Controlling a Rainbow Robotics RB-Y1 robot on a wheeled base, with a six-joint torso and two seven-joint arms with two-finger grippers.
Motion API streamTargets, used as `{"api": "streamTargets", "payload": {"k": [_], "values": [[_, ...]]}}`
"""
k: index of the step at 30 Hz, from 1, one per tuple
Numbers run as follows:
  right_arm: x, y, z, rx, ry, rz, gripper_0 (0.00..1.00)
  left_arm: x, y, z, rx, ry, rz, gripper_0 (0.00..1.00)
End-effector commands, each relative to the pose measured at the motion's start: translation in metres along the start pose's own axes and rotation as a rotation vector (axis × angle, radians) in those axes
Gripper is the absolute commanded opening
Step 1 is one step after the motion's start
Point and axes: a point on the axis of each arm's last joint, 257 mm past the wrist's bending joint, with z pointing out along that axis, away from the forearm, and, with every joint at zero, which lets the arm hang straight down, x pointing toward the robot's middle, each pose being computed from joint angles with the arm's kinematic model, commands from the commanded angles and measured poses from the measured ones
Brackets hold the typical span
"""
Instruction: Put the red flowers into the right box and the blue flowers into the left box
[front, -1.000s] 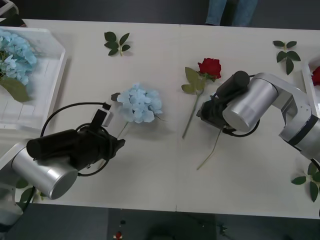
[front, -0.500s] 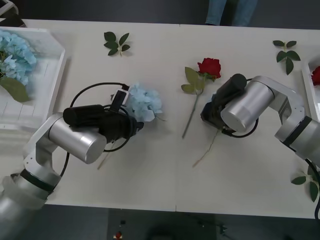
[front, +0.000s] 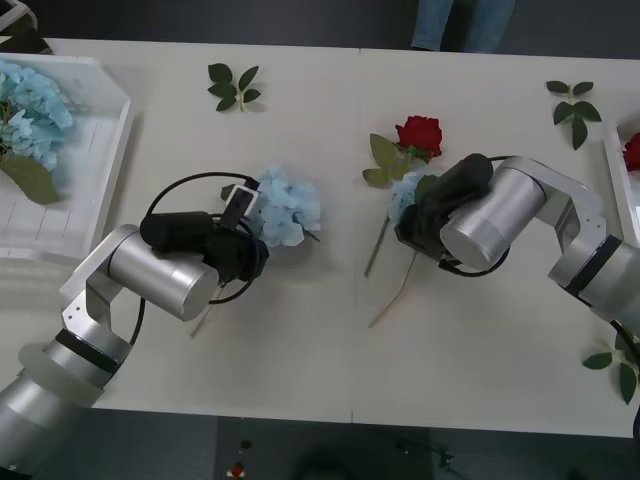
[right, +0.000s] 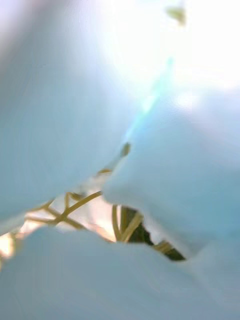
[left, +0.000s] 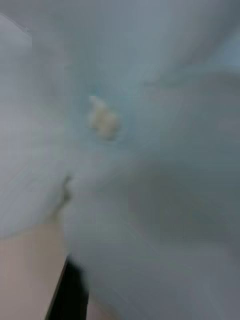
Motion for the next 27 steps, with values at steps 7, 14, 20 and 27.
{"api": "streamTargets", "payload": {"k": [7,14,20,27], "values": [[-0.079,-0.008,-0.053,-0.087,-0.044,-0.131,0.0,-0.048,0.025,-0.019,-0.049,-0.085,0.062,0.0],[-0.131,-0.034,-0.097,-0.111,-0.073,-0.274,0.0,-0.098,0.079,-0.08,-0.086,-0.151,-0.055,0.0],[-0.169,-0.054,-0.136,-0.115,-0.117,-0.42,0.0,-0.146,0.164,-0.149,-0.229,-0.297,-0.108,0.0],[-0.193,-0.069,-0.164,-0.144,-0.139,-0.523,0.0,-0.155,0.259,-0.213,-0.422,-0.38,-0.155,0.0]]}}
